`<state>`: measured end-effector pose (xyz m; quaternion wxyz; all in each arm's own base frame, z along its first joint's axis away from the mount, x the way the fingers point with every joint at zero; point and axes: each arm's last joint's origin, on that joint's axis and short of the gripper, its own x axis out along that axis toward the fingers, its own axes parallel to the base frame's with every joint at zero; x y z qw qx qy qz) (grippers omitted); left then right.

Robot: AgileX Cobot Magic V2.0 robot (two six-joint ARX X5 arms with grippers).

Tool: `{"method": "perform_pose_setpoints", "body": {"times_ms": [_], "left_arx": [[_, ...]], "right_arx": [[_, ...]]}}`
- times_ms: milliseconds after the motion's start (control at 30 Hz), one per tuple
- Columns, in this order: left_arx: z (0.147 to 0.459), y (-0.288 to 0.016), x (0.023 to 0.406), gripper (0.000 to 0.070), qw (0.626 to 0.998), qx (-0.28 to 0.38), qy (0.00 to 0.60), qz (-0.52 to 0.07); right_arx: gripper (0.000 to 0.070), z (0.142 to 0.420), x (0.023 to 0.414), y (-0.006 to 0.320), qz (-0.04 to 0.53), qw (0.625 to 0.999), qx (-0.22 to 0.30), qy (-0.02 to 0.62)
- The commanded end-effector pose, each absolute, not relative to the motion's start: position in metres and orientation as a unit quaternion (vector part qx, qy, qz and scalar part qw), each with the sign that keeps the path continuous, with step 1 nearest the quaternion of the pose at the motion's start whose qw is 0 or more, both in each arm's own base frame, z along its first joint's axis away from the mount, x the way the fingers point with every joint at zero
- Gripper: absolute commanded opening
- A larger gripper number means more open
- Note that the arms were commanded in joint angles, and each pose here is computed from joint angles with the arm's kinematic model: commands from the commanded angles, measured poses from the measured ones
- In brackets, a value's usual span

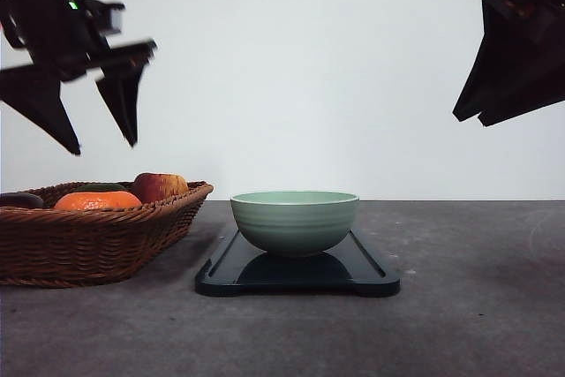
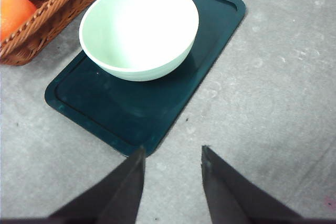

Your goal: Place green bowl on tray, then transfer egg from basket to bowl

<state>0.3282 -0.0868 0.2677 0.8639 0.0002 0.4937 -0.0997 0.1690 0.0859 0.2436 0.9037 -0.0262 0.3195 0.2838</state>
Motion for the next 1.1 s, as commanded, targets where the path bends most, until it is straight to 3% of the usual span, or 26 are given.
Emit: {"method": "perform_pose_setpoints", "body": {"times_ms": [0,300,933,1000,1067], "left_arx": [[0.264,-0.09,0.337,0.0473,0.865,0.005,0.493,-0.094],[0.231,-0.094,0.356,0.0472,0.856,0.02,0.512,-0.072],[0.2,-0.098,0.368,0.047,0.839,0.024,0.54,-0.069],[0.2,-0.098,0.368,0.0458,0.839,0.024,0.539,-0.069],[0.2,-0.098,0.368,0.0401,0.839,0.024,0.539,-0.069]], "right_arx": [[0.0209,0.245,0.171,0.087,0.283,0.905,-0.018,0.317],[0.0209,0.245,0.171,0.088,0.281,0.905,-0.012,0.319],[0.0209,0.246,0.171,0.088,0.281,0.907,-0.011,0.315],[0.0209,0.246,0.171,0.088,0.28,0.907,-0.011,0.315],[0.0209,0.246,0.171,0.088,0.28,0.907,-0.01,0.315]]}}
